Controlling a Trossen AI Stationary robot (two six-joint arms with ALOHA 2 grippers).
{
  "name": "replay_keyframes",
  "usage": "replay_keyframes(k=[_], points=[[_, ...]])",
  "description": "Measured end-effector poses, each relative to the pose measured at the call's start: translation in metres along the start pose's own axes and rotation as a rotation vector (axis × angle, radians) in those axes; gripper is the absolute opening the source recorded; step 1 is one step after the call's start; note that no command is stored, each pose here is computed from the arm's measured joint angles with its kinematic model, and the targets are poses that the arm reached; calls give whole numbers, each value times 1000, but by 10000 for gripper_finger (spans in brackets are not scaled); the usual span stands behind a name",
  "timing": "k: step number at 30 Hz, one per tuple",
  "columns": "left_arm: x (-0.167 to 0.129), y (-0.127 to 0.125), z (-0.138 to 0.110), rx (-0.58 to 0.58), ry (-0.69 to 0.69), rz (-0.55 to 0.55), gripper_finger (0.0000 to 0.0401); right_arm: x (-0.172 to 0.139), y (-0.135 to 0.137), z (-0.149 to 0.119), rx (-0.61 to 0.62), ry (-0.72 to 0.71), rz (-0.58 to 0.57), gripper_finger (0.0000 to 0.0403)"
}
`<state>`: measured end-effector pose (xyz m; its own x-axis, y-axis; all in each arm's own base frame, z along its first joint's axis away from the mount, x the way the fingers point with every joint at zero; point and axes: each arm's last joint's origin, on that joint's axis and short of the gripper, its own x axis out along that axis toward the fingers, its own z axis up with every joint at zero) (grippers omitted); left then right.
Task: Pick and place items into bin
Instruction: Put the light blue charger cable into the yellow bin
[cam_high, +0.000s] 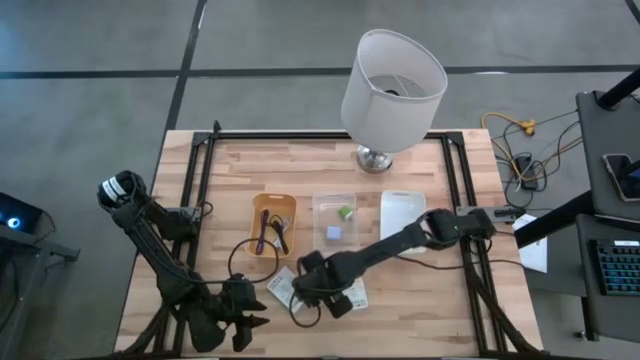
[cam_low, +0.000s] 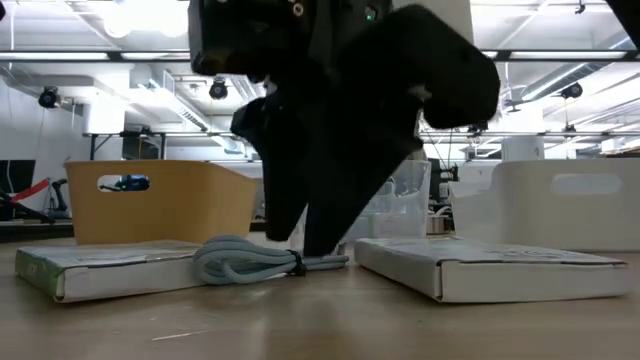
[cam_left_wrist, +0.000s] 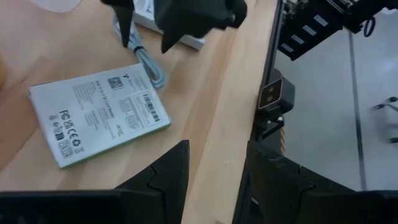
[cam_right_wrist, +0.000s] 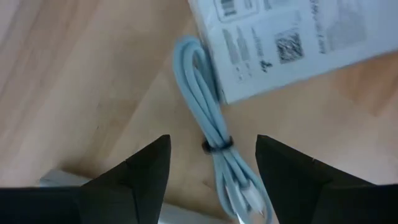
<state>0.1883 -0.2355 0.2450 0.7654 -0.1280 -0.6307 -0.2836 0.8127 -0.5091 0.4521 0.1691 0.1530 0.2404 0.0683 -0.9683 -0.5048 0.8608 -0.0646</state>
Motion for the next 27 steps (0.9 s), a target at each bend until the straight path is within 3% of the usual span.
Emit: replay_keyframes(k=[9, 21, 27], points=[[0, 0, 0, -2, -4, -2, 144, 9, -3, -1, 5, 7, 7, 209], [2, 3, -2, 5, -1, 10, 144, 16, -6, -7, -51, 14, 29, 71], [2, 3, -2, 5, -1, 9, 144, 14, -4, -7, -24, 23, 28, 43]])
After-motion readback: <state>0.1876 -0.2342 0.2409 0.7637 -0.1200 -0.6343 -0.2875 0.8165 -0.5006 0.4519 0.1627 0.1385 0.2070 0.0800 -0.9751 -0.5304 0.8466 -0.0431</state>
